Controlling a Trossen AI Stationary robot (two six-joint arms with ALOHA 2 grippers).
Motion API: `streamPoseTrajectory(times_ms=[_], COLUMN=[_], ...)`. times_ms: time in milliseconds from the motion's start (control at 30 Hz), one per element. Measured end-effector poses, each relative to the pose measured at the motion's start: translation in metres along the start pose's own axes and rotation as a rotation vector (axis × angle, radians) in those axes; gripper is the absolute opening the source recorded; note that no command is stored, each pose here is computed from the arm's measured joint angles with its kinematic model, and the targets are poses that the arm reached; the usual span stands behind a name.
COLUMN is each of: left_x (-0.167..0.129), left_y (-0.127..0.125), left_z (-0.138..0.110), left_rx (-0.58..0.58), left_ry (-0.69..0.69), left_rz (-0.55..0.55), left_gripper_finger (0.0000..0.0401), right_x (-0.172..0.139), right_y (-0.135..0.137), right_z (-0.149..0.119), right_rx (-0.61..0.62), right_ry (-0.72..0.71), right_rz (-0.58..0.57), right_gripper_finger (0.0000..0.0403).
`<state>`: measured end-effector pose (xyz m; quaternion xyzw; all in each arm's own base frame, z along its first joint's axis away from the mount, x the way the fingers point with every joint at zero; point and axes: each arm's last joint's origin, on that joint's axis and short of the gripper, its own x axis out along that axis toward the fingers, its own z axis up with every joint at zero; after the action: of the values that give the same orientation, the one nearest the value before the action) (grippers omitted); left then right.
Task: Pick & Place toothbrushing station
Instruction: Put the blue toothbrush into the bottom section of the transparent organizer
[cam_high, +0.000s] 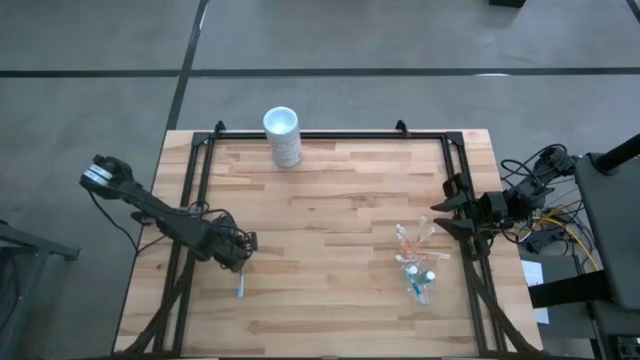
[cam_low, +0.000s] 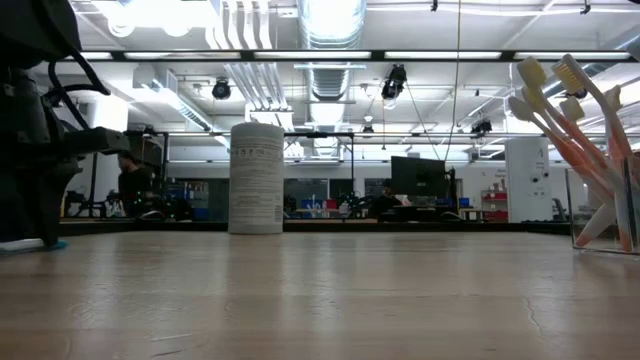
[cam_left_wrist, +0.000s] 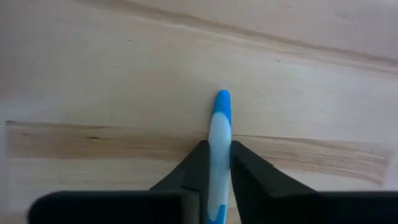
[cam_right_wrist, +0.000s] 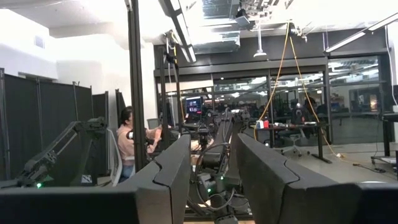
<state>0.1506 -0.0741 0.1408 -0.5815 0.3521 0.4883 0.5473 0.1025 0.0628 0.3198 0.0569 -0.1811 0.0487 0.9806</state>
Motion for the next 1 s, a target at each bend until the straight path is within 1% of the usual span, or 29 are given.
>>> streamPoseTrajectory(times_ms=[133, 267, 600, 700, 1000], left_x=[0.0002, 0.0007, 0.0008, 0.0008, 0.0002], left_y=[-0.0014, -0.0016, -0.0032, -0.0048, -0.0046], left_z=[0.0001, 0.0006, 0.0, -0.0012, -0.0011], left_rx=[-0.003, 0.015, 0.004, 0.003, -0.003], left_ry=[-0.016, -0.033, -0.037, -0.025, -0.02], left_rz=[-0.03, -0.044, -0.069, -0.085, -0.084], left_gripper_finger=[0.0021, 0.0003, 0.0003, 0.0012, 0.0035], right_x=[0.0, 0.0, 0.0, 0.0001, 0.0], right_y=[0.0001, 0.0, 0.0001, 0.0001, 0.0001], right_z=[0.0, -0.0001, -0.0004, -0.0006, -0.0006], right_rx=[0.0, 0.0, -0.002, -0.003, -0.003], right_ry=[0.0, 0.0, 0.003, 0.005, 0.006], right_rz=[0.0, 0.0, 0.001, 0.001, 0.001], right_gripper_finger=[0.0118, 0.0122, 0.0132, 0.0129, 0.0118])
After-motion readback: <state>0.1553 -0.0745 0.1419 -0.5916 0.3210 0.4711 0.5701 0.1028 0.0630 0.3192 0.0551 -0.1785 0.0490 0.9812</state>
